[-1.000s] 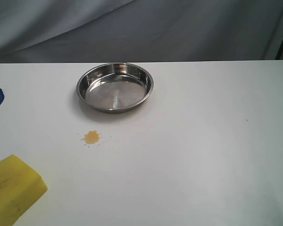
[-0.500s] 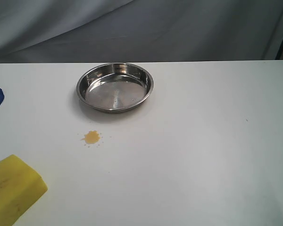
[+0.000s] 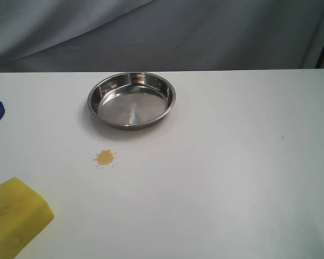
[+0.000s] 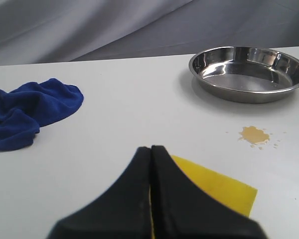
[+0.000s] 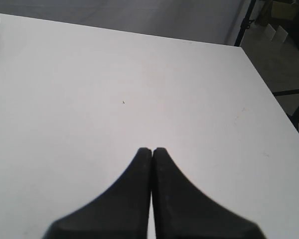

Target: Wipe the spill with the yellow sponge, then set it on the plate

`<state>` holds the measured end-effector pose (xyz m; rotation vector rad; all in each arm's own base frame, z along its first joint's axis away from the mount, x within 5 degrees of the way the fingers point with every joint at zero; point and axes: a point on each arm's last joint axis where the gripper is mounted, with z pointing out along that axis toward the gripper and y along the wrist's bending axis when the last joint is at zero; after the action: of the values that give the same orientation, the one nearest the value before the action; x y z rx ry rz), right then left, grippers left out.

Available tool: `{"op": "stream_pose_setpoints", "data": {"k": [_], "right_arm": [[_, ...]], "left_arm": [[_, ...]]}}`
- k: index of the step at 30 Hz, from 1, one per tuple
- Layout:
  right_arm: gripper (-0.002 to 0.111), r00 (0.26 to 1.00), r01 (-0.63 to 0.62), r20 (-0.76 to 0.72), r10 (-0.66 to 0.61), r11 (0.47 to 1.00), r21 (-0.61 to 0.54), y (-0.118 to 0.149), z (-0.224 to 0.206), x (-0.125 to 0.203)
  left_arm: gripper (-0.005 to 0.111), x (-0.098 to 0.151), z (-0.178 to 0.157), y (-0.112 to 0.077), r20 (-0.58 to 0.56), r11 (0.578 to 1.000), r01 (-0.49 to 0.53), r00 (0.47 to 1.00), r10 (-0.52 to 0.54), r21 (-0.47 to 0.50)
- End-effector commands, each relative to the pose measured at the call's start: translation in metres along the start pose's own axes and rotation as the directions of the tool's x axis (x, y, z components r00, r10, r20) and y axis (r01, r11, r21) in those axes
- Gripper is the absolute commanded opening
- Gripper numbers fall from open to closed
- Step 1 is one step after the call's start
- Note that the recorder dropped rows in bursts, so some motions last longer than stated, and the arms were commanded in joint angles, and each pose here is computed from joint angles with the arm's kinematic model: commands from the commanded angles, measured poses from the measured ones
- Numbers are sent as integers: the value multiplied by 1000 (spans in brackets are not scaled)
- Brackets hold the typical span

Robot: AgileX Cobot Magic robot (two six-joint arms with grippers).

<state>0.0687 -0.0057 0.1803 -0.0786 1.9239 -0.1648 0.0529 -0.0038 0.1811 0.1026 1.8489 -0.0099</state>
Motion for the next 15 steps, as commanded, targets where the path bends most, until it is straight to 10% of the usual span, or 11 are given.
{"op": "stream_pose_setpoints", "data": {"k": [1, 15], "right_arm": [[0, 1000, -7, 1, 7, 1000, 2, 0, 1, 1], [0, 1000, -7, 1, 7, 1000, 2, 0, 1, 1]], "left_arm": [[0, -2, 0, 4, 29, 994, -103, 994, 104, -42], [0, -3, 0, 4, 37, 991, -122, 992, 124, -50]]}}
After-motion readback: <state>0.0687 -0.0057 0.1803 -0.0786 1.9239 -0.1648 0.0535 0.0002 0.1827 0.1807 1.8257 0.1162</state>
